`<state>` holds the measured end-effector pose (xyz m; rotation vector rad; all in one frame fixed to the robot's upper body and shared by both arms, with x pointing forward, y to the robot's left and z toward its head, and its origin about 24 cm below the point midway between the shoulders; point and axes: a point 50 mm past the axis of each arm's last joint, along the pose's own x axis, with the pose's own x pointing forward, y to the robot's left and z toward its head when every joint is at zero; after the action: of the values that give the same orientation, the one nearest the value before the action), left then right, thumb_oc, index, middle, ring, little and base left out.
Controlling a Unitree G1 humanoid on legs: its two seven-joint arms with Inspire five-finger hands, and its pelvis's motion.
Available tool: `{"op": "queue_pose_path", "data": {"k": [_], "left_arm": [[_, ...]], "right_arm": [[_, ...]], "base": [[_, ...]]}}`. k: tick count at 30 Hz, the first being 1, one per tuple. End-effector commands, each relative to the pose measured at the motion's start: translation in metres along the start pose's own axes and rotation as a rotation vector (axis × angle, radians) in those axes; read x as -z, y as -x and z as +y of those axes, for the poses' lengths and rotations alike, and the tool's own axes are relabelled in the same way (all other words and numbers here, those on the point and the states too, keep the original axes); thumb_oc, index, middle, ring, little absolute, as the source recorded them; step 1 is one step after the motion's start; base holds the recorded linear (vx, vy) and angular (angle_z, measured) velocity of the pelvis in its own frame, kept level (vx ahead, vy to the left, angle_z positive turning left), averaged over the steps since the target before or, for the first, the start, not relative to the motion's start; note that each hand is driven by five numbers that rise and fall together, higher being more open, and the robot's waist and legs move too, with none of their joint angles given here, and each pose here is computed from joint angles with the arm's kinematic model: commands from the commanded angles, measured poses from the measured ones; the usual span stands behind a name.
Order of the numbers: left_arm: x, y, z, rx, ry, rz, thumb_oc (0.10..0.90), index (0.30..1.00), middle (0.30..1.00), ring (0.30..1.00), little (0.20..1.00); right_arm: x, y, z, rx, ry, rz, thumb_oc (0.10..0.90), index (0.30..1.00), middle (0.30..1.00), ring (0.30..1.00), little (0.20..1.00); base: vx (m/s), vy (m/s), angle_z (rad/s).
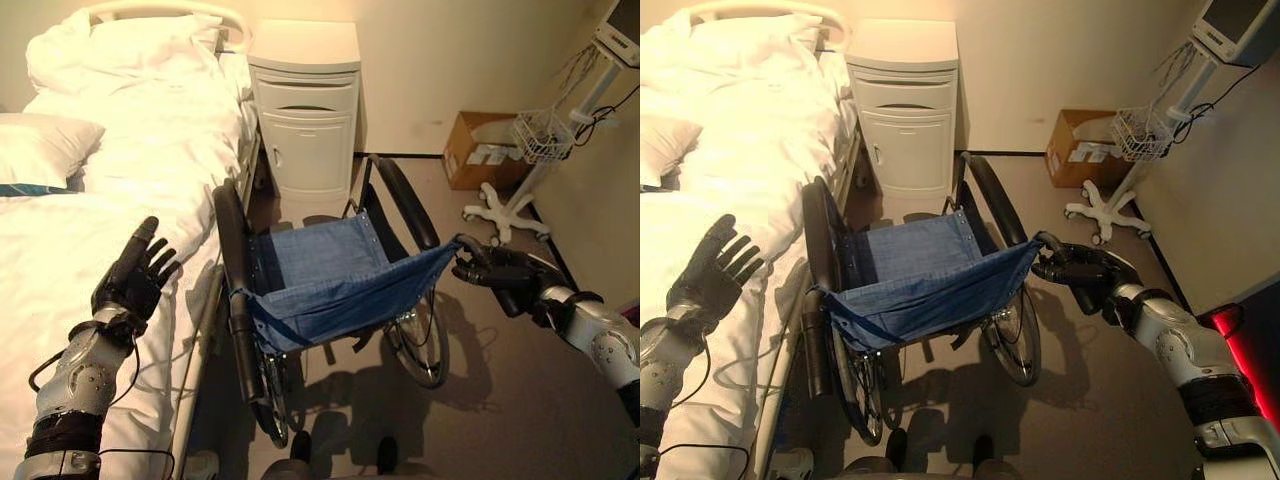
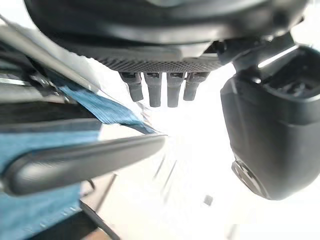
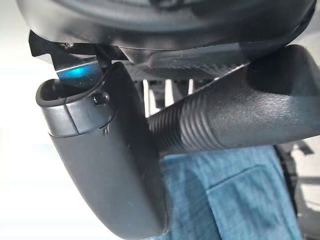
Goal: Push the wheelchair next to the bed
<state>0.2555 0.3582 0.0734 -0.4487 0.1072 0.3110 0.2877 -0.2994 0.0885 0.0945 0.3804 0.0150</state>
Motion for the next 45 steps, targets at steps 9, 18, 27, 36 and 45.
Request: {"op": "queue_pose_path", "data": {"k": [9, 18, 27, 36, 45], "left_arm": [[0.009, 0.004, 0.02, 0.034, 0.188, -0.061, 0.8, 0.9, 0.9, 0.9, 0.9], [0.046, 0.014, 0.026, 0.052, 0.152, 0.035, 0.8, 0.9, 0.9, 0.9, 0.9], [0.089, 0.024, 0.014, 0.174, 0.203, 0.143, 0.8, 0.9, 0.9, 0.9, 0.9], [0.129, 0.039, 0.01, 0.169, 0.304, 0.221, 0.8, 0.9, 0.9, 0.9, 0.9], [0.146, 0.047, 0.012, 0.158, 0.377, 0.237, 0.8, 0.9, 0.9, 0.9, 0.9]], "right_arm": [[-0.126, 0.059, -0.069, 0.067, -0.748, -0.838, 0.8, 0.9, 0.9, 0.9, 0.9], [-0.146, 0.067, -0.062, -0.14, -0.822, -0.898, 0.8, 0.9, 0.9, 0.9, 0.9], [-0.131, 0.053, -0.042, -0.392, -1.147, -0.947, 0.8, 0.9, 0.9, 0.9, 0.9], [-0.089, 0.035, -0.038, -0.359, -1.389, -1.036, 0.8, 0.9, 0.9, 0.9, 0.9], [-0.073, 0.049, -0.062, -0.389, -1.325, -1.238, 0.8, 0.9, 0.9, 0.9, 0.9]], "base": [[0.0, 0.0, 0.0], [-0.01, 0.001, 0.0], [-0.01, 0.002, -0.01], [-0.01, 0.004, -0.07], [0.0, 0.001, 0.01]]}}
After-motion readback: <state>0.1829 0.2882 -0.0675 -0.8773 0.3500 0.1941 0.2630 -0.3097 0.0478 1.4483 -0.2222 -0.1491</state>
